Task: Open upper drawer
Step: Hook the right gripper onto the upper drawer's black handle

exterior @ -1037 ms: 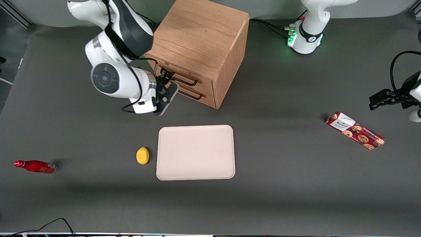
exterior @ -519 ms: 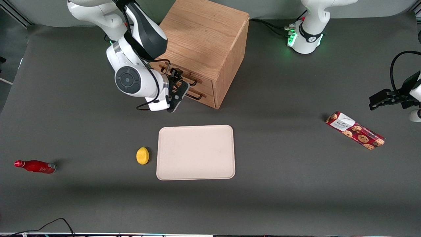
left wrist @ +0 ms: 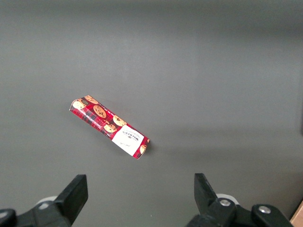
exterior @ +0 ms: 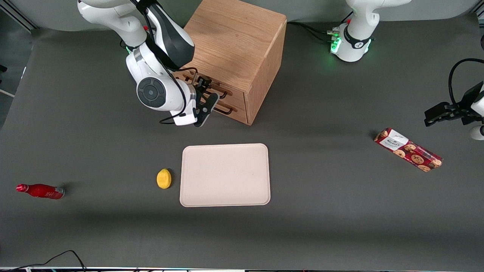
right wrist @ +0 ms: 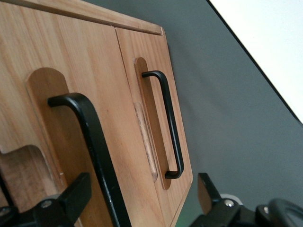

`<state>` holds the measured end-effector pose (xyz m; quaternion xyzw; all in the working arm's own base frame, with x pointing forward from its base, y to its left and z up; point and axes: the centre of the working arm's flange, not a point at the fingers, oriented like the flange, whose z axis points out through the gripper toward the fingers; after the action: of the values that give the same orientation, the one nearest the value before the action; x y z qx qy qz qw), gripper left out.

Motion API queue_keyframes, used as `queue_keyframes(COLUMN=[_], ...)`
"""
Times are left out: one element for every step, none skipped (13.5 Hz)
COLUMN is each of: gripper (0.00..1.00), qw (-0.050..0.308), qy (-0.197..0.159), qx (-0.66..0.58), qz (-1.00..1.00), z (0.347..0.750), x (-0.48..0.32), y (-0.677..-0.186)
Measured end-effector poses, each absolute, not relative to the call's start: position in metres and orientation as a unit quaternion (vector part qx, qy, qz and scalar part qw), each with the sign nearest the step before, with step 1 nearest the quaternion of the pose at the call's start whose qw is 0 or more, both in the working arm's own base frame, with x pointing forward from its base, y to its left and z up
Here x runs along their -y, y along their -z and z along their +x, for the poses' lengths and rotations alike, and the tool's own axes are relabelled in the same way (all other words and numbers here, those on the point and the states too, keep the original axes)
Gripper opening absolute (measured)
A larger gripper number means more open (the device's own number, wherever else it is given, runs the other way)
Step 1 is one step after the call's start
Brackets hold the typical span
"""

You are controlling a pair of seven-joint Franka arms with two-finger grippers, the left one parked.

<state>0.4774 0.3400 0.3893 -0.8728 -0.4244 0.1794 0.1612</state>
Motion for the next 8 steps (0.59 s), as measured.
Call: queue_keyframes(gripper=[1.00, 1.00, 1.00, 1.00, 1.00, 1.00, 1.00, 1.00], qw=[0.161, 0.162, 0.162, 0.161, 0.161, 0.161, 0.160, 0.160], qy=[-0.181, -0.182, -0.183, -0.183, -0.183, -0.183, -0.183, -0.184], qx=[0.424, 0.422, 0.421, 0.420, 0.419, 0.418, 0.417, 0.416], qz=[-0.873, -0.873, -0.874, -0.874, -0.875, -0.875, -0.876, -0.876], z=[0.477, 0.477, 0.477, 0.476, 0.475, 0.475, 0.474, 0.474], x=[-0.339, -0.338, -0.337, -0.336, -0.335, -0.335, -0.334, -0.333], y=[-0.388, -0.387, -0.384, -0.381, -0.378, -0.375, -0.372, -0.370])
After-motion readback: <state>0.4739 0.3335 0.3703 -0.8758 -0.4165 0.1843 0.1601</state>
